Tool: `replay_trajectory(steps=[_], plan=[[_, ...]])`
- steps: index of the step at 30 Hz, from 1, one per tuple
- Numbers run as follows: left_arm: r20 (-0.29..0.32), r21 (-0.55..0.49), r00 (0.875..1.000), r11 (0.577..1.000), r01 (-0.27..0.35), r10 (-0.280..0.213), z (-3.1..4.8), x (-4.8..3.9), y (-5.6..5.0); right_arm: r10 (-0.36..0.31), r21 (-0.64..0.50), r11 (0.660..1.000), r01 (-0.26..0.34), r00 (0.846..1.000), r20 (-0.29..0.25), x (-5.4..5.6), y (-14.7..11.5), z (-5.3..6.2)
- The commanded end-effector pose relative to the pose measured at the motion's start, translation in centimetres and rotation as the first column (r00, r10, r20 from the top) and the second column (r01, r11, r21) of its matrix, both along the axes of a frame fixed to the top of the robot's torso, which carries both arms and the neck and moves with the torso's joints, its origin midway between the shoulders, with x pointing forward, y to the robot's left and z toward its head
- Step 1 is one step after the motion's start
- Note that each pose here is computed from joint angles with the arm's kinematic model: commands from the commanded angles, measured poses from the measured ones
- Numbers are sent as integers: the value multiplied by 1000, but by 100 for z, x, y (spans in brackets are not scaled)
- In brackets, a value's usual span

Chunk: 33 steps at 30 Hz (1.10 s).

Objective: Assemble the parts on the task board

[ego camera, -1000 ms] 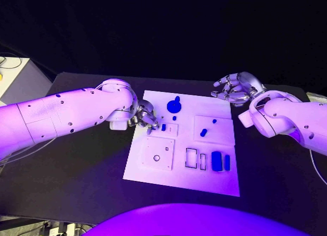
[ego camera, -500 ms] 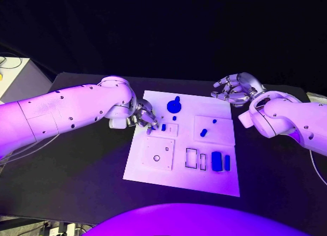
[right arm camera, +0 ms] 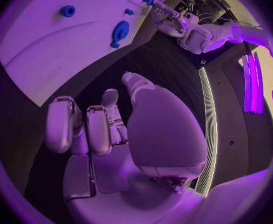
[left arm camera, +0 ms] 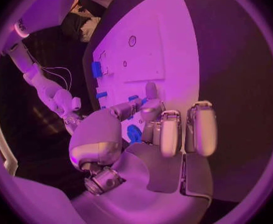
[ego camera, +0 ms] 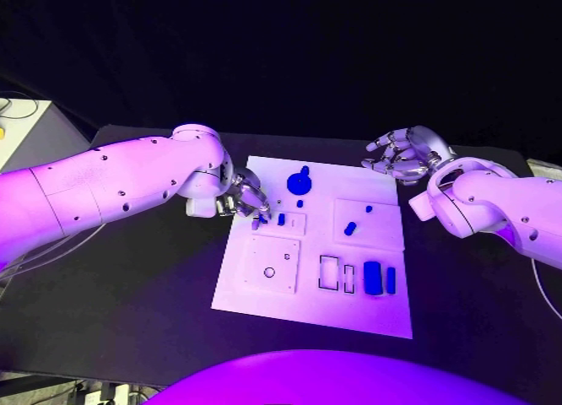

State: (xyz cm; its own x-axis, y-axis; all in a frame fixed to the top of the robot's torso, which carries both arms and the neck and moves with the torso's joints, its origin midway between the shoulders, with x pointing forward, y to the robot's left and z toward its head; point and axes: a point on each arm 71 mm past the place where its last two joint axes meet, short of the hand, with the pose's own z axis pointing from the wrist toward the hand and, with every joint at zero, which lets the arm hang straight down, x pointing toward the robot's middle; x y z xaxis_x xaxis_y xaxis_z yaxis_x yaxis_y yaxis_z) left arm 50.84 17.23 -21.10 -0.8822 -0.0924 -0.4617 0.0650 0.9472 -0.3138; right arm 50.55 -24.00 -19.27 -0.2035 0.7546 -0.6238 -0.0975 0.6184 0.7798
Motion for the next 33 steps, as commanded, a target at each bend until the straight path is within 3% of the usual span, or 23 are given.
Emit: replay_trajectory(steps=[1,14,24,33], plan=[[-59,-41,998,999,23,-25,13,-30,-61,19,-2,1000,-19,1000,-4,-4,18,-7],[-121,-46,991,998,50,-55,31,8,-98,20,-2,1000,-20,1000,-4,-3,22,-9],[-169,1,982,996,86,-84,23,100,-53,21,-1,1000,-21,1000,-6,-4,26,-16],[-188,30,979,996,82,-75,32,211,-4,21,-1,1000,-21,1000,-6,-3,30,-17]])
